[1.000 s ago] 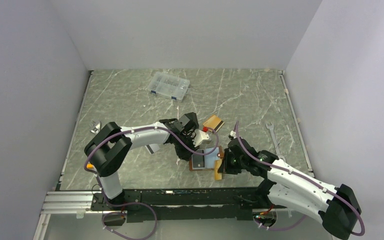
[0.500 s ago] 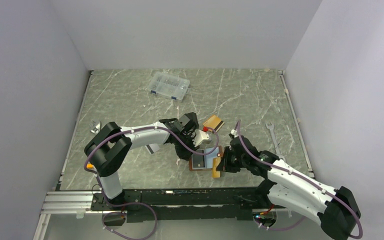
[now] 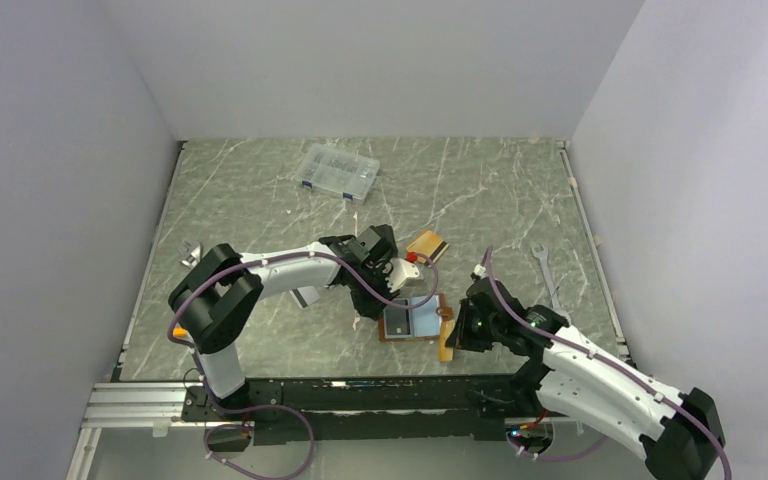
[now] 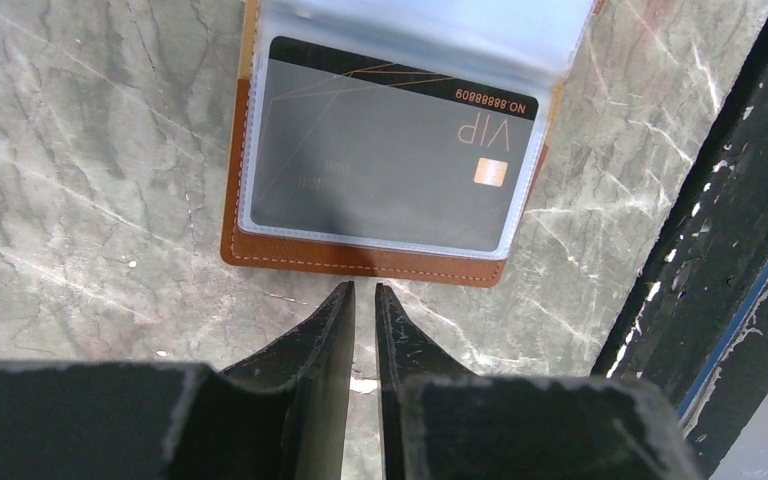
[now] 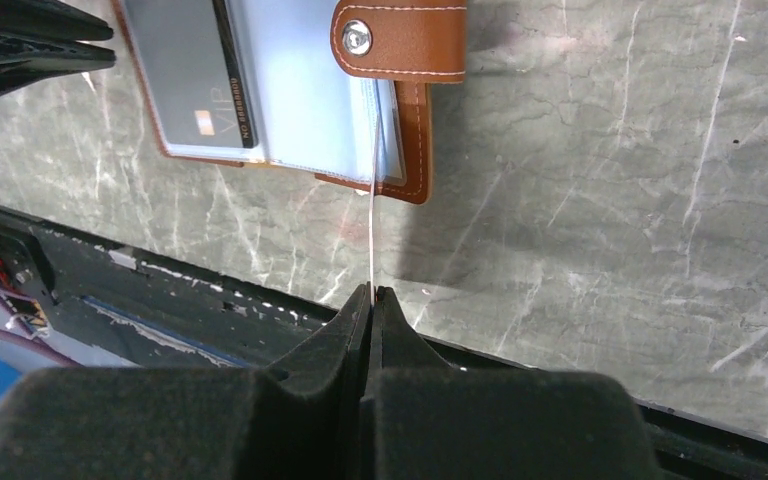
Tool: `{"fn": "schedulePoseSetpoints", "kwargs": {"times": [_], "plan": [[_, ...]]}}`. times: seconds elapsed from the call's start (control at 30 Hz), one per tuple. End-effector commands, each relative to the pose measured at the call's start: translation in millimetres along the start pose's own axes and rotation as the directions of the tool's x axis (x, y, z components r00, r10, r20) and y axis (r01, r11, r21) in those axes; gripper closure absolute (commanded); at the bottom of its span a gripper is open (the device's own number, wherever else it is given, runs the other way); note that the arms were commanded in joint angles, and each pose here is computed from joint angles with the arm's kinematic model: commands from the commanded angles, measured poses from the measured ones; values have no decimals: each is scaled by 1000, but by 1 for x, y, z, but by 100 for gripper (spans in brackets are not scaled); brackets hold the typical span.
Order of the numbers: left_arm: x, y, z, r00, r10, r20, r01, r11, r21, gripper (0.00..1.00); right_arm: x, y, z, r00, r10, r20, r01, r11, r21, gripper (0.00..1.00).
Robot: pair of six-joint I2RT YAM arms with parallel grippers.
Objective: Put the credit cards into the card holder
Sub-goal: Turn over the card slot in the card holder.
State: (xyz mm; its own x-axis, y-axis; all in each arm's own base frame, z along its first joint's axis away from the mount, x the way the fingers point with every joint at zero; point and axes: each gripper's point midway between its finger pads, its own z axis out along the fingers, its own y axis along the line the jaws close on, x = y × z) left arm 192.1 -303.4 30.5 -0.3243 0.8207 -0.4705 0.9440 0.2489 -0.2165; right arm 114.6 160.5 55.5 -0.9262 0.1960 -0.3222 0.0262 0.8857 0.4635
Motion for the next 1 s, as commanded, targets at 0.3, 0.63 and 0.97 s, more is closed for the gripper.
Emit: {"fn": "schedulePoseSetpoints", "kwargs": {"times": [0.3, 0.63, 0.97], "plan": [[-16, -2, -9, 998, 42, 43, -42, 999, -3, 83, -3, 14, 8, 1000, -8, -11, 8, 998, -57, 100], [-16, -2, -10, 998, 42, 43, -42, 999, -1, 83, 0, 15, 14, 1000, -4, -23, 2, 997, -76, 100], [-15, -2, -10, 998, 49, 43, -49, 999, -5, 84, -33, 62, 12, 995, -32, 95, 55, 967, -248, 100]]}}
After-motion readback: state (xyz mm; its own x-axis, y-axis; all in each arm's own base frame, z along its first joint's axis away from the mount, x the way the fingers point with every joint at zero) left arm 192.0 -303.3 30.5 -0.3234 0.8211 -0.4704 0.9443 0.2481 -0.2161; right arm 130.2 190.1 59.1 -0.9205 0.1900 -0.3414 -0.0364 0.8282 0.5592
